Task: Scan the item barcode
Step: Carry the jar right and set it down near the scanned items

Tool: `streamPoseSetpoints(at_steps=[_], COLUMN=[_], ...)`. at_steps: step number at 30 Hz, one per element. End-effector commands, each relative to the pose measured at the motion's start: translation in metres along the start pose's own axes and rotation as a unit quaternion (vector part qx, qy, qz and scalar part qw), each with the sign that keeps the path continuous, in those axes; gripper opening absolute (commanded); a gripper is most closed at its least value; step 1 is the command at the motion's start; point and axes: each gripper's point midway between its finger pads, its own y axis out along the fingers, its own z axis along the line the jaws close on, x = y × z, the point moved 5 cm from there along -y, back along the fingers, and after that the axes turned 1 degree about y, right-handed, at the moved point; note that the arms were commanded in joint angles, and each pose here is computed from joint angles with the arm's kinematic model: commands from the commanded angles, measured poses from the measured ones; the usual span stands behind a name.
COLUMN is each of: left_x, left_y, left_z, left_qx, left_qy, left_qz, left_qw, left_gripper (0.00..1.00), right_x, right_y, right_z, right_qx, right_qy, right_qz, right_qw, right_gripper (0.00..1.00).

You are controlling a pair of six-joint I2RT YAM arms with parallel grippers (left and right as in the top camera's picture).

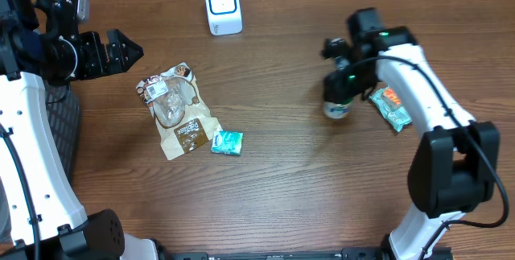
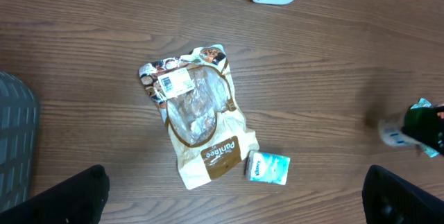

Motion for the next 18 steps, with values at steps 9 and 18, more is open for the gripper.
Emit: streamPoseSetpoints(at_steps=[9, 18], left_x=[0.002, 0.002], left_y=[-0.007, -0.007], left_z=[-0.004, -0.004], left_qx=[-0.004, -0.004], left_qy=[0.014, 0.014], left_qz=[-0.012, -0.012], left_qw=[1.000, 1.000], left_gripper=[1.00, 0.99], right_x=[-0.024, -0.026], right_y=[0.001, 0.006], right_z=[-0.078, -0.084], right_qx=[-0.024, -0.041], right_qy=[0.128, 0.131], right_qz=[-0.033, -0.029], right_qw=[0.991, 0.990], right_gripper=[0.31, 0.31])
